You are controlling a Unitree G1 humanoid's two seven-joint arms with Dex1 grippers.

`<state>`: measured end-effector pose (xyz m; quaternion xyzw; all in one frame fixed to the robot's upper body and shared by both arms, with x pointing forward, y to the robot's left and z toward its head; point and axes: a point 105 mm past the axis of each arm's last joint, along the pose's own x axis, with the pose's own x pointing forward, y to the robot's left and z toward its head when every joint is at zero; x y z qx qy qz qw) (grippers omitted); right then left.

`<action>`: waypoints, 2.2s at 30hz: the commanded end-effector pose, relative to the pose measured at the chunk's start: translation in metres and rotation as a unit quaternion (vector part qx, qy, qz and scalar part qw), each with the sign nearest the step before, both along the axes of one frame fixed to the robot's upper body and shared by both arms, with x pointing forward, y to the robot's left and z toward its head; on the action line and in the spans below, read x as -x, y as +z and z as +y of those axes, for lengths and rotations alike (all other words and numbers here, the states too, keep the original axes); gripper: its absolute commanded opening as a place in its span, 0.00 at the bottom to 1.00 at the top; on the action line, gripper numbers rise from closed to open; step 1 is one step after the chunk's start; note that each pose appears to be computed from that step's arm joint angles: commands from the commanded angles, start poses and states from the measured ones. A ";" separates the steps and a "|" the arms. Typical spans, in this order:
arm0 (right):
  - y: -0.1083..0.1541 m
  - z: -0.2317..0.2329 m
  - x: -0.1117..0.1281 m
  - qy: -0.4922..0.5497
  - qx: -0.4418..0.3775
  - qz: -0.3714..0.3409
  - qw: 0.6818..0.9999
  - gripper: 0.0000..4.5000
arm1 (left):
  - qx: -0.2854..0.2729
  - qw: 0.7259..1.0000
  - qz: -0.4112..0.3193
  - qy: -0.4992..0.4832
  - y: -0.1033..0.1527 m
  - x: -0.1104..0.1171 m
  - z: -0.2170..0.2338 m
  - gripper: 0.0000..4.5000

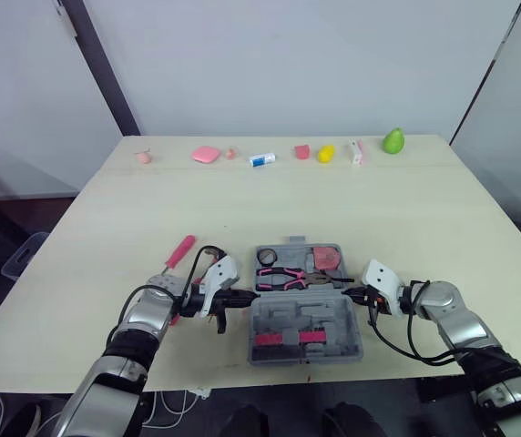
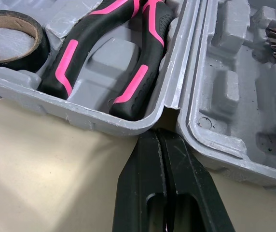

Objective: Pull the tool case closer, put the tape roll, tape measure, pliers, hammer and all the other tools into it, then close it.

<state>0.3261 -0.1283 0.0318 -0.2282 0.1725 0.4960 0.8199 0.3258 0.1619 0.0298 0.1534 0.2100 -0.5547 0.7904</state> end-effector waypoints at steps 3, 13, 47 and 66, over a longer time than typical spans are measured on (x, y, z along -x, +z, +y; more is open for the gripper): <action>0.010 0.002 0.001 0.004 -0.013 -0.017 1.000 0.00 | -0.017 1.000 0.004 0.013 -0.006 0.003 0.008 0.01; 0.008 0.004 0.005 0.006 -0.026 -0.009 1.000 0.00 | -0.020 1.000 0.001 0.023 -0.006 0.002 0.012 0.01; 0.057 -0.086 0.040 -0.179 -0.150 -0.117 0.965 0.00 | 0.146 0.970 -0.099 0.165 0.066 0.063 0.078 0.01; 0.030 -0.176 0.137 -0.314 -0.168 -0.089 0.930 1.00 | 0.077 0.919 -0.092 0.377 0.038 0.156 0.197 1.00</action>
